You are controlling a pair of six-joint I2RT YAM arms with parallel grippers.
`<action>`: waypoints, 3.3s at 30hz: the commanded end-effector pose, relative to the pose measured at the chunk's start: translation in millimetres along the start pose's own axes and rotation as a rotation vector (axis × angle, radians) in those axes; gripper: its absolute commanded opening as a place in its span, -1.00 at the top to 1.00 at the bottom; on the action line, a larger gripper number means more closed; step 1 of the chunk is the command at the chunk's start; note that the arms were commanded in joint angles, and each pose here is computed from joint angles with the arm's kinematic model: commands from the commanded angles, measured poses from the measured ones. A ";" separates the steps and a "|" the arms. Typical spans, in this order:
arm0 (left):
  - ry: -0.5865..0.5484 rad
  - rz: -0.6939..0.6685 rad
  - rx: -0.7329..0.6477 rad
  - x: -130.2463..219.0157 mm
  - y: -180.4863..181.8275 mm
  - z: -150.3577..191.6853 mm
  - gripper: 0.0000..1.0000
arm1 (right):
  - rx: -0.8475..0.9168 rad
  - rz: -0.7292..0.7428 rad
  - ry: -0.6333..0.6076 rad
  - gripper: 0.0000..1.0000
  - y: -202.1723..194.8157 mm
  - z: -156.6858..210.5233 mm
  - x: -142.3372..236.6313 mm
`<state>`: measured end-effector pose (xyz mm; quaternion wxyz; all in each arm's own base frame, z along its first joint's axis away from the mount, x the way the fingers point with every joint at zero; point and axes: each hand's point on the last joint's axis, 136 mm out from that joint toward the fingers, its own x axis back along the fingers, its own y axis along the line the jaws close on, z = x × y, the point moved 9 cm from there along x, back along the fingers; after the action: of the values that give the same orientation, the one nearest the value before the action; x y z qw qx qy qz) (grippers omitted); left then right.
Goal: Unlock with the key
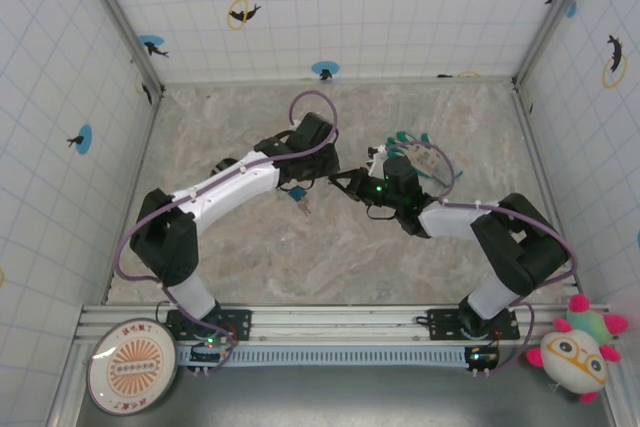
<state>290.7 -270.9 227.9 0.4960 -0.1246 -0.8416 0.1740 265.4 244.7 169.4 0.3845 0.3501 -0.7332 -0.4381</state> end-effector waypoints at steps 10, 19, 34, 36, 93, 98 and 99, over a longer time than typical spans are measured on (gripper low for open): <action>0.096 0.076 0.044 24.3 10.7 26.1 1.00 | 0.005 -0.040 -0.215 1.00 12.1 -31.8 15.1; 0.018 0.184 0.109 41.2 19.0 23.4 1.00 | -0.044 -0.117 -0.233 1.00 15.3 -32.6 23.2; -0.059 0.250 0.162 60.9 25.6 17.7 1.00 | -0.091 -0.227 -0.193 1.00 14.6 -23.2 24.5; -0.044 0.216 0.170 57.7 27.6 17.4 1.00 | -0.063 -0.191 -0.177 1.00 13.9 -20.7 25.4; 0.110 0.440 0.286 29.1 -17.8 29.8 1.00 | 0.501 0.126 -0.358 0.17 48.1 21.7 53.5; 0.103 0.453 0.289 32.0 -18.9 28.7 1.00 | 0.494 0.153 -0.366 0.28 45.2 17.6 52.8; 0.102 0.457 0.289 32.5 -19.4 28.3 1.00 | 0.495 0.155 -0.365 0.31 45.2 17.4 52.6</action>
<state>249.2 -275.1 236.8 0.5108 -0.2249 -0.7374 0.3805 209.0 219.8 200.9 0.2121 0.2981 -0.8934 -0.2607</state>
